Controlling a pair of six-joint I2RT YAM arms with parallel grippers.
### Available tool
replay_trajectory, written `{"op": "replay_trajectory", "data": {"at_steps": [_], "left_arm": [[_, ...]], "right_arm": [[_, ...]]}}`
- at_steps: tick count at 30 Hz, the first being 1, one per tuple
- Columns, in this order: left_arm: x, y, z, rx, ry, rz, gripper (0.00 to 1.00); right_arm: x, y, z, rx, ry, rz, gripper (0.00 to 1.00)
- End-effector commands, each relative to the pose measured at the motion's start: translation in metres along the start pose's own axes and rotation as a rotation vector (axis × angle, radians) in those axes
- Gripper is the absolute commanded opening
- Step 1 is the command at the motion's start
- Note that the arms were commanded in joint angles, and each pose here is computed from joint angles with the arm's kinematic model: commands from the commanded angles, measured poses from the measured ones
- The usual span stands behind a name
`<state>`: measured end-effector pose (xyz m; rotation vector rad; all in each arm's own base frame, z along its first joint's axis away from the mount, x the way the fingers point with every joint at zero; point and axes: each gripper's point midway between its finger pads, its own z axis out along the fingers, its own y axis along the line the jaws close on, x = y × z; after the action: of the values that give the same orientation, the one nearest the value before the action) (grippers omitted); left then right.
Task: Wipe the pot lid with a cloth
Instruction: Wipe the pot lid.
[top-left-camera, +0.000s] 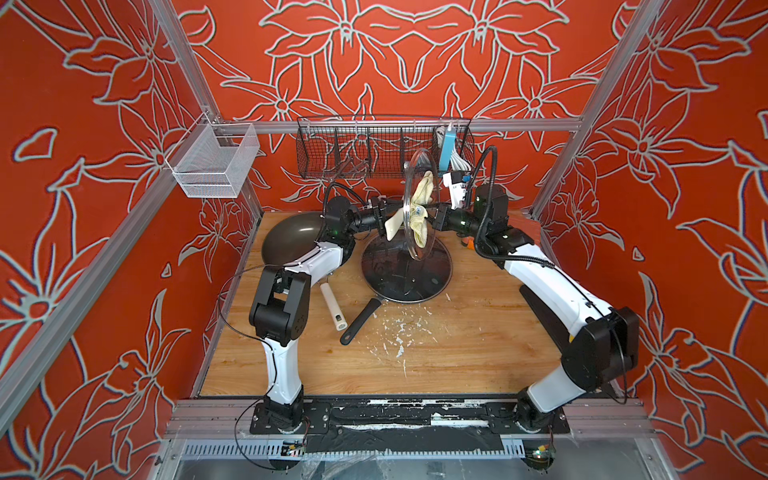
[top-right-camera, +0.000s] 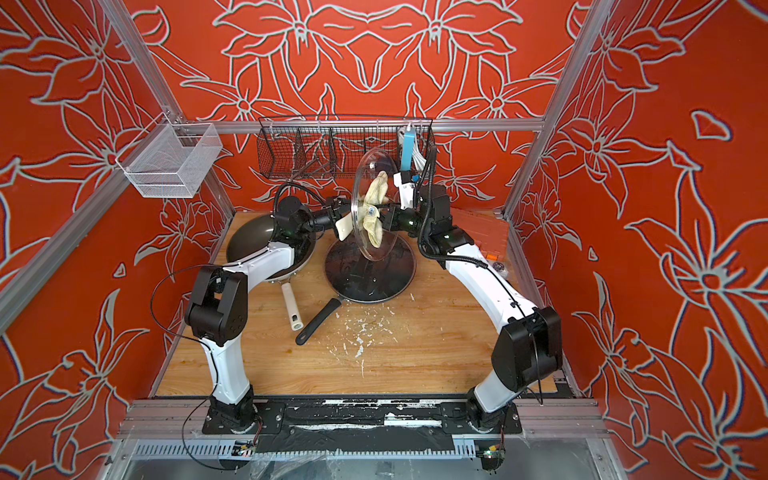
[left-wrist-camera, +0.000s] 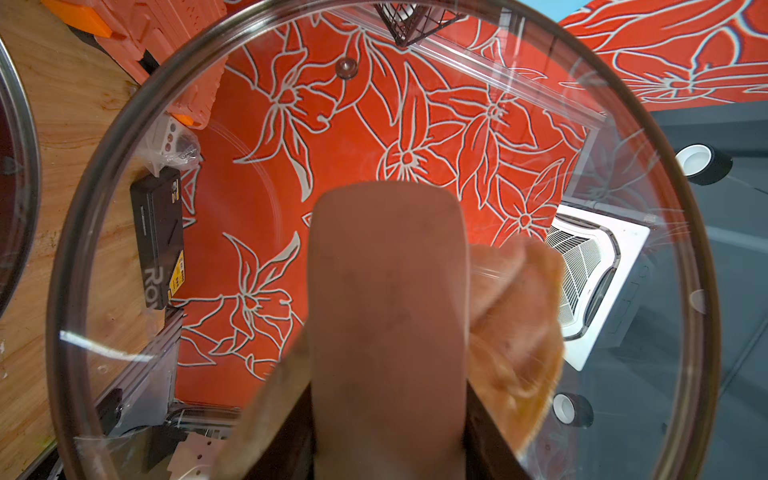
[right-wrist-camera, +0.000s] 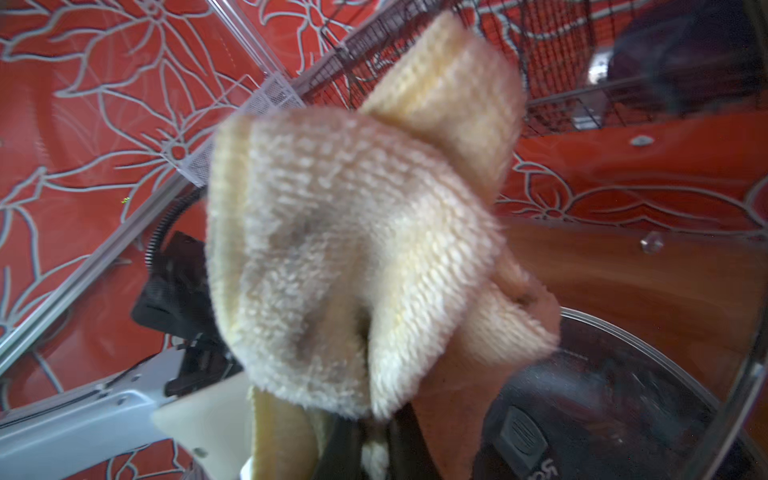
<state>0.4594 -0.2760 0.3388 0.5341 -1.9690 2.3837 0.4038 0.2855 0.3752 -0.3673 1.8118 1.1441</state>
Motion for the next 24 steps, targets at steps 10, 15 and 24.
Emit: {"op": "replay_trajectory", "data": {"at_steps": [10, 15, 24], "left_arm": [[0.058, -0.078, -0.001, 0.178, 0.105, 0.226, 0.0], [0.067, -0.083, -0.002, 0.18, 0.119, 0.247, 0.0], [0.072, -0.088, -0.002, 0.186, 0.128, 0.263, 0.0]], "right_arm": [[-0.088, -0.014, 0.006, 0.073, -0.197, -0.076, 0.0], [-0.083, -0.069, 0.015, 0.167, -0.179, -0.035, 0.0], [-0.051, -0.115, 0.021, 0.196, -0.085, 0.031, 0.0]]}}
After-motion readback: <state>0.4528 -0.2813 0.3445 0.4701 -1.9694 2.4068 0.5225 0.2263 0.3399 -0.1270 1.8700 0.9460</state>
